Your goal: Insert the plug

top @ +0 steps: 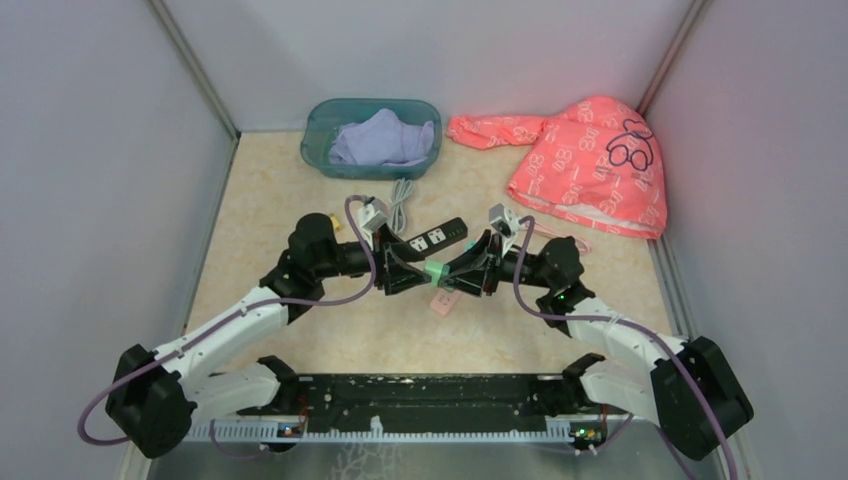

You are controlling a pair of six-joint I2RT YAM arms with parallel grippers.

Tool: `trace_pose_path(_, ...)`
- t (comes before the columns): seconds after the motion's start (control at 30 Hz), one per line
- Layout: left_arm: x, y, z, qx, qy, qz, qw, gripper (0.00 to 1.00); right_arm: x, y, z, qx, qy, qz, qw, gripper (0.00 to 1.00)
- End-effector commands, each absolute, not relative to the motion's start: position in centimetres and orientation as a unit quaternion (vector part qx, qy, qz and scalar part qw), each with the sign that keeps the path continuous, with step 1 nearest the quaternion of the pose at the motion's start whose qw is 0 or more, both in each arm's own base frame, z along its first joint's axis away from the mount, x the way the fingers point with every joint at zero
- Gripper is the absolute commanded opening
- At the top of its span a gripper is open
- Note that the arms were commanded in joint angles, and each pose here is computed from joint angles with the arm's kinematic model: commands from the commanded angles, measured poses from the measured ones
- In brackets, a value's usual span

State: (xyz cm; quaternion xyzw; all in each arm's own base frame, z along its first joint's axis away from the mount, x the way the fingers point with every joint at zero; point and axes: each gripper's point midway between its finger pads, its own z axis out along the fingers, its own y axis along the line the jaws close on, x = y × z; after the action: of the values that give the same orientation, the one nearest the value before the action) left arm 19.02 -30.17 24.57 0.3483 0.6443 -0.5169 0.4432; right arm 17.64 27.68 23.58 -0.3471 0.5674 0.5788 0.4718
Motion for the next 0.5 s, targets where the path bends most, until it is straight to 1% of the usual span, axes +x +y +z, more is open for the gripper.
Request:
trace_pose_path(0.0,17.6,-30.6,26.4,0.385,0.602,-0.547,0.436,0.67,17.5,27.7,27.4,-0.371,0.511,0.585,0.509,0.0)
trace_pose_path(0.07,17.4,-30.6,26.4,0.389,0.599,-0.55,0.433,0.64,17.4,27.7,27.5,-0.372,0.51,0.587,0.508,0.0)
trace_pose_path(0.23,16.7,-30.7,26.4,0.4,0.592,-0.563,0.417,0.61,17.3,27.7,27.4,-0.37,0.51,0.589,0.506,0.0)
trace_pose_path(0.47,16.1,-31.0,26.4,0.404,0.583,-0.581,0.398,0.52,17.2,27.9,27.2,-0.371,0.509,0.597,0.496,0.0)
